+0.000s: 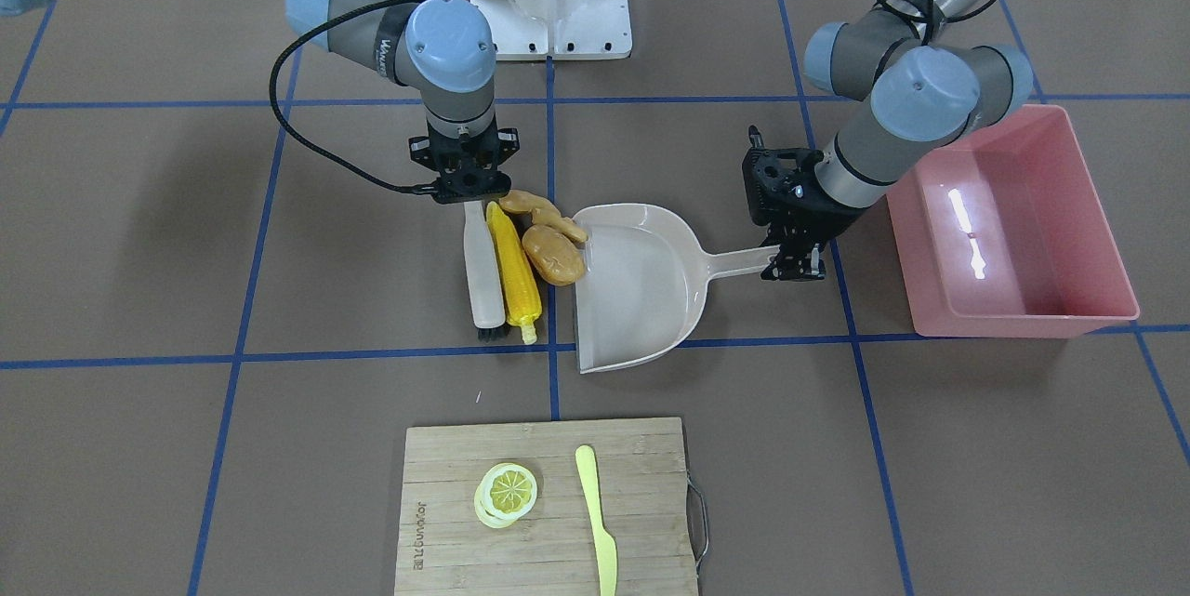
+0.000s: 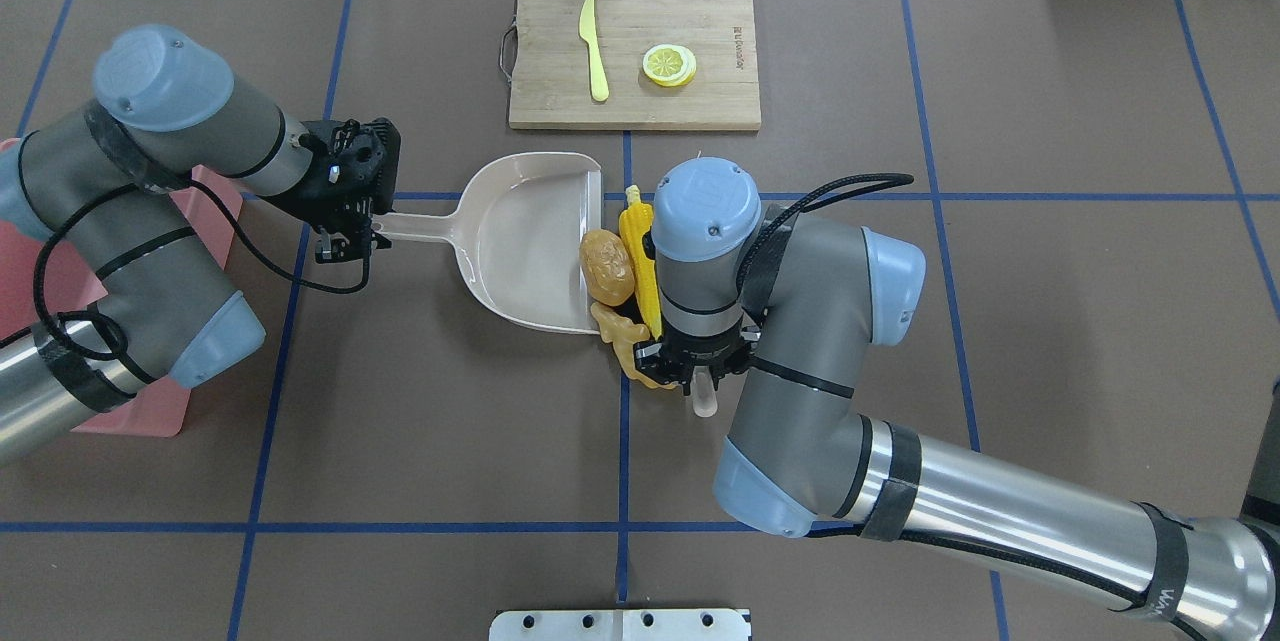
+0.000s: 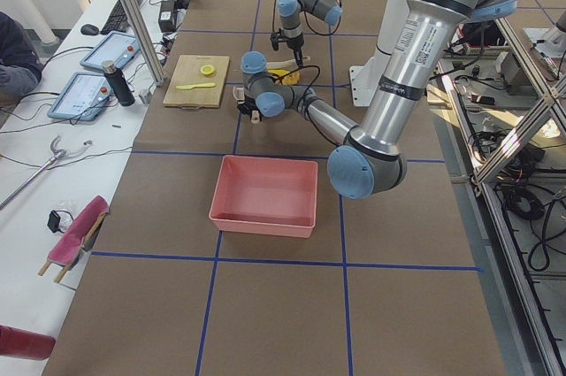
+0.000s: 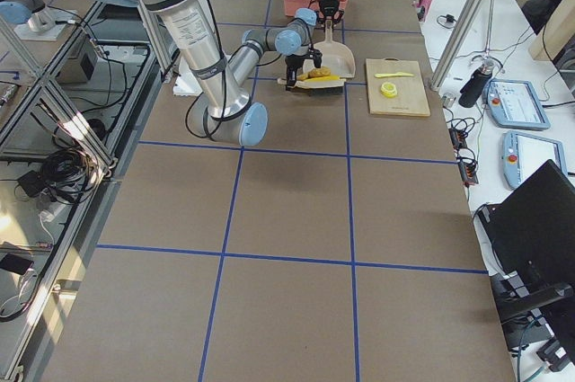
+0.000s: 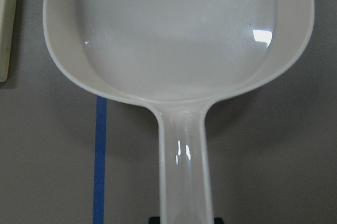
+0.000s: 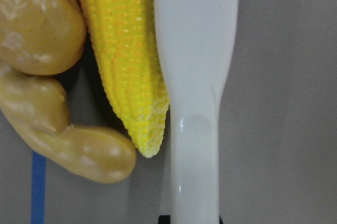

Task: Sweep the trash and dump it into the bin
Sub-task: 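Sweep the potato, ginger and corn into the dustpan with the right brush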

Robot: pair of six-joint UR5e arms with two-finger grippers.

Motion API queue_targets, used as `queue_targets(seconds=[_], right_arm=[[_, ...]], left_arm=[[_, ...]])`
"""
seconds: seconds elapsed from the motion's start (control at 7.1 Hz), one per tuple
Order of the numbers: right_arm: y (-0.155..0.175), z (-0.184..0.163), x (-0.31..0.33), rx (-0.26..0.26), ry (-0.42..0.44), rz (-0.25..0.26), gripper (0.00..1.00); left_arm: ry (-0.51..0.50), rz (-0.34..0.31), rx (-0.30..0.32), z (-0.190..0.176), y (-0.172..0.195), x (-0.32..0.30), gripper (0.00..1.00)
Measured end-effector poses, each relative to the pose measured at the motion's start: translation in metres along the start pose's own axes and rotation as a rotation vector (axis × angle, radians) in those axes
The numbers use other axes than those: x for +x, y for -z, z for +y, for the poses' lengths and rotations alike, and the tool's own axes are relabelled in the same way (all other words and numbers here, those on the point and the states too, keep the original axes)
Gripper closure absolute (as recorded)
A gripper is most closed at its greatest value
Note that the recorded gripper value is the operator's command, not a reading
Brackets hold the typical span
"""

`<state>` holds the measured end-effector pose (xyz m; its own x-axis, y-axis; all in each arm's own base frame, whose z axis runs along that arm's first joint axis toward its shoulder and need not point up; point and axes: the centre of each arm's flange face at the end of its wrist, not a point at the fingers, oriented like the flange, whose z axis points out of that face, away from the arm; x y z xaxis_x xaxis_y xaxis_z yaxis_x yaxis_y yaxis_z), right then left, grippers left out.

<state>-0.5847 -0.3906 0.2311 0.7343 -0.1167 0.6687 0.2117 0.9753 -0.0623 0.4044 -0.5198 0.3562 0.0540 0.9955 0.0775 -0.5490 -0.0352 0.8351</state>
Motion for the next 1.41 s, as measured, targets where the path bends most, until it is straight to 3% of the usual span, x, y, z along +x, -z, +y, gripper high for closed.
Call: queue_targets(seconds=[0.42,1.41], right_arm=[[0.013,0.01,-0.035,0.026,-0.039,-0.087,1.0],[0.039,0.01,-0.062,0.105,-0.226,-0.45,1.0]], left_arm=[[-0.003,-0.001,-0.001,0.0,0.0,0.0,1.0],[-0.012,-0.001,0.0,0.009,-0.001,0.005,1.0]])
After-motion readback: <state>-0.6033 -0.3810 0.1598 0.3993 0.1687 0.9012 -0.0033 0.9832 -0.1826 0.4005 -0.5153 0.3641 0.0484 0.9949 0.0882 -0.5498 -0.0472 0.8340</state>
